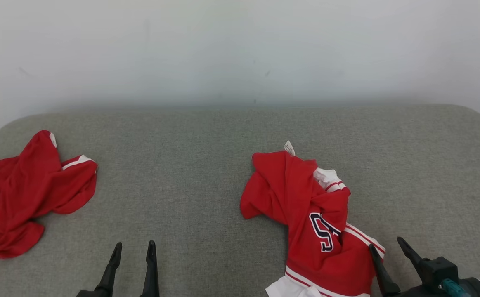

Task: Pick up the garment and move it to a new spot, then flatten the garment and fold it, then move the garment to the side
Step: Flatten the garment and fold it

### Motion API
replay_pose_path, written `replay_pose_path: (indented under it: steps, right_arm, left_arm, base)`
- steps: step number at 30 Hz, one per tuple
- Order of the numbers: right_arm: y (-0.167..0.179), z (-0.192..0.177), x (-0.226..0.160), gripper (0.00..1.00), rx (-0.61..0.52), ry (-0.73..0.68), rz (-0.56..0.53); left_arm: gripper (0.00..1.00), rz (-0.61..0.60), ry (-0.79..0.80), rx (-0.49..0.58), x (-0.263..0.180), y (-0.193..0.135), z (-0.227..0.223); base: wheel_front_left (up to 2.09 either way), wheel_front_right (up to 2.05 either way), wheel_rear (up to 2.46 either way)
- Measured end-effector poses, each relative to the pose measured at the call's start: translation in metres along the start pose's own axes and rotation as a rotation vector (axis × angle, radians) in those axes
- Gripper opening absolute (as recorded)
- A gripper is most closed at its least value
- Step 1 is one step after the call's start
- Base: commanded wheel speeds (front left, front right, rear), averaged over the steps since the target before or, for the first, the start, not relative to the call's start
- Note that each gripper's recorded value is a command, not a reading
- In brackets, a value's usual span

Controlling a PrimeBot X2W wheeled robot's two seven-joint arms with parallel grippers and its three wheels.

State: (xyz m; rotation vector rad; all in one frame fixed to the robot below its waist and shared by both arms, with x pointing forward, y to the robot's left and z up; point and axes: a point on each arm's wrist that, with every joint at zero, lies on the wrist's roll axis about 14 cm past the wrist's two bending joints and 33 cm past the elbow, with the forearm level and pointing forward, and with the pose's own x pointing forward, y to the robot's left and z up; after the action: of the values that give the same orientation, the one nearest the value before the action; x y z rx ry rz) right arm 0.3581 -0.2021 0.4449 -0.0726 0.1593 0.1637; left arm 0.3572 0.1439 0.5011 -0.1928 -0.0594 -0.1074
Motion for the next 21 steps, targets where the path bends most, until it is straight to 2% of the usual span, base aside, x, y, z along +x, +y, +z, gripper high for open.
replay_pose_path:
  steps: [5,10,11,12,13,17,21]
  right_arm:
    - [-0.001,-0.029,0.007,1.0,0.017,0.109,0.004]
    - [0.013,-0.057,0.008,1.0,0.063,0.225,0.024]
    - [0.015,-0.062,0.007,0.96,0.07,0.244,0.028]
    - [0.017,-0.065,0.008,0.39,0.077,0.26,0.032]
    - [0.018,-0.065,0.009,0.0,0.08,0.263,0.034]
    - [0.016,-0.057,0.019,0.0,0.079,0.239,0.037]
    - [-0.012,-0.033,0.033,0.0,0.071,0.163,-0.02]
  left_arm:
    - [1.0,0.016,0.004,0.002,-0.003,0.005,-0.001]
    - [1.0,0.027,0.005,0.004,-0.004,0.008,-0.001]
    - [1.0,0.028,0.005,0.004,-0.005,0.009,-0.001]
    - [1.0,0.028,0.005,0.004,-0.005,0.009,-0.001]
    - [1.0,0.03,0.005,0.004,-0.005,0.01,-0.001]
    - [1.0,0.034,0.009,0.004,-0.004,0.011,-0.002]
    - [1.0,0.037,0.014,0.004,-0.003,0.011,-0.004]
  base:
    - [0.0,0.0,0.0]
    - [0.0,0.0,0.0]
    - [0.0,0.0,0.0]
    - [0.0,0.0,0.0]
    - [0.0,0.0,0.0]
    - [0.0,0.0,0.0]
    - [0.0,0.0,0.0]
